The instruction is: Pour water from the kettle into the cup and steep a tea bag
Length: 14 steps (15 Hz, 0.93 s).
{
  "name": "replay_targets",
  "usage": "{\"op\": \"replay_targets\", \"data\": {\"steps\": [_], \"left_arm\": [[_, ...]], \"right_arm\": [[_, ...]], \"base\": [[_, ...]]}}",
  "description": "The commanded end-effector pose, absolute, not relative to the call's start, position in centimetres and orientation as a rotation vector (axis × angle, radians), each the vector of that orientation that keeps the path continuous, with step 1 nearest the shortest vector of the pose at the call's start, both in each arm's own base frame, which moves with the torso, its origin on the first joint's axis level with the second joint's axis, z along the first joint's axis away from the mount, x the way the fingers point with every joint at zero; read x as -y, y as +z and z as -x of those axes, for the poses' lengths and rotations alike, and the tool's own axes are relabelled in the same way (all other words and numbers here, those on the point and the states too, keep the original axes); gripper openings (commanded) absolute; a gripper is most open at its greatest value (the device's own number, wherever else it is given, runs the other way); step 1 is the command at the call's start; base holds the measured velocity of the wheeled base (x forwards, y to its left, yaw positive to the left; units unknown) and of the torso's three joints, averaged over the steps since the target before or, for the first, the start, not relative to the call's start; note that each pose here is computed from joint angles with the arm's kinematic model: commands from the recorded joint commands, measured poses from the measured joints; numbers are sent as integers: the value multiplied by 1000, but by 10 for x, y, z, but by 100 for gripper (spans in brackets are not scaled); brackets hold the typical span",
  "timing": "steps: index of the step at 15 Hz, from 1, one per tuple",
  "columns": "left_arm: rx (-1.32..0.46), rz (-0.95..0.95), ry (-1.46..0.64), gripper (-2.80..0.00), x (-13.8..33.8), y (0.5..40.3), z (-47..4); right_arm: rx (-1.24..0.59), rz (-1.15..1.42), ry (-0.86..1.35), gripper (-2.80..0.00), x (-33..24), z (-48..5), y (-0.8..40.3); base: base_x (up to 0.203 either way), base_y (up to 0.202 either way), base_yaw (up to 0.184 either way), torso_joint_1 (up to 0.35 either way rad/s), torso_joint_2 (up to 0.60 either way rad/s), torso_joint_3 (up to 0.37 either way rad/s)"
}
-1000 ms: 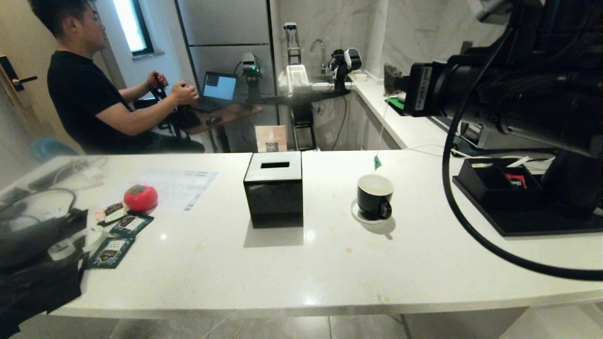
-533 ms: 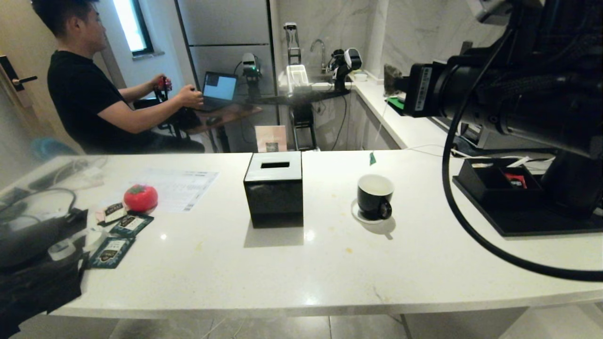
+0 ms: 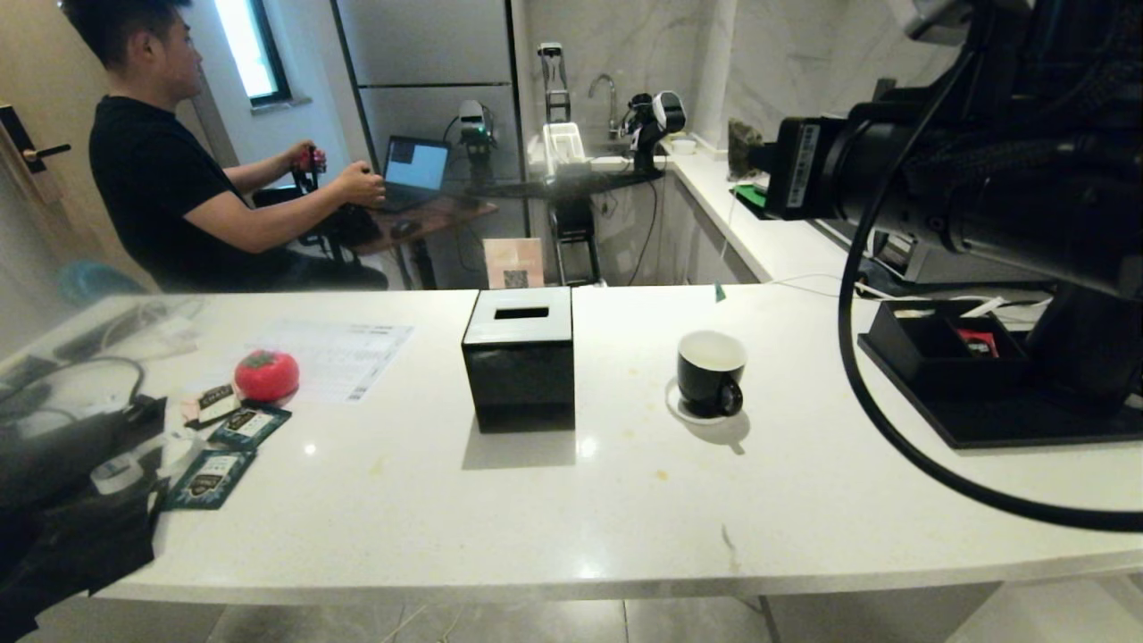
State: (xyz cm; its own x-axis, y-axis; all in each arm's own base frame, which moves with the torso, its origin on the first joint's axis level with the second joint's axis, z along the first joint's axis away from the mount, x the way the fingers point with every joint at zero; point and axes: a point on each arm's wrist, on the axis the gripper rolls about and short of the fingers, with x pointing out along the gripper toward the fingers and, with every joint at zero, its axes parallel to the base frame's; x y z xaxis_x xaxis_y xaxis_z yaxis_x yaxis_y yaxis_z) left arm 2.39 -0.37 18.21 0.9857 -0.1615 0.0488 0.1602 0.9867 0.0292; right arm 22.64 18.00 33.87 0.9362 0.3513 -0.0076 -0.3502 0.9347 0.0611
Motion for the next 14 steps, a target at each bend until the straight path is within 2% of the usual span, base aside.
{"op": "replay_targets", "data": {"steps": [1,6,14], "left_arm": [[-40,-4,-193,-280,8,197,-68],[-47,70,-372,-280,32,221,-112],[-58,106,-482,-280,75,216,-185]], "right_arm": [[-15,-61,356,-280,-181,-228,339],[-9,-65,355,-280,-180,-227,342],[31,-86,357,-280,-183,-231,355]], "base": [[0,0,0,0,0,0],[0,0,0,0,0,0],[0,0,0,0,0,0]]}}
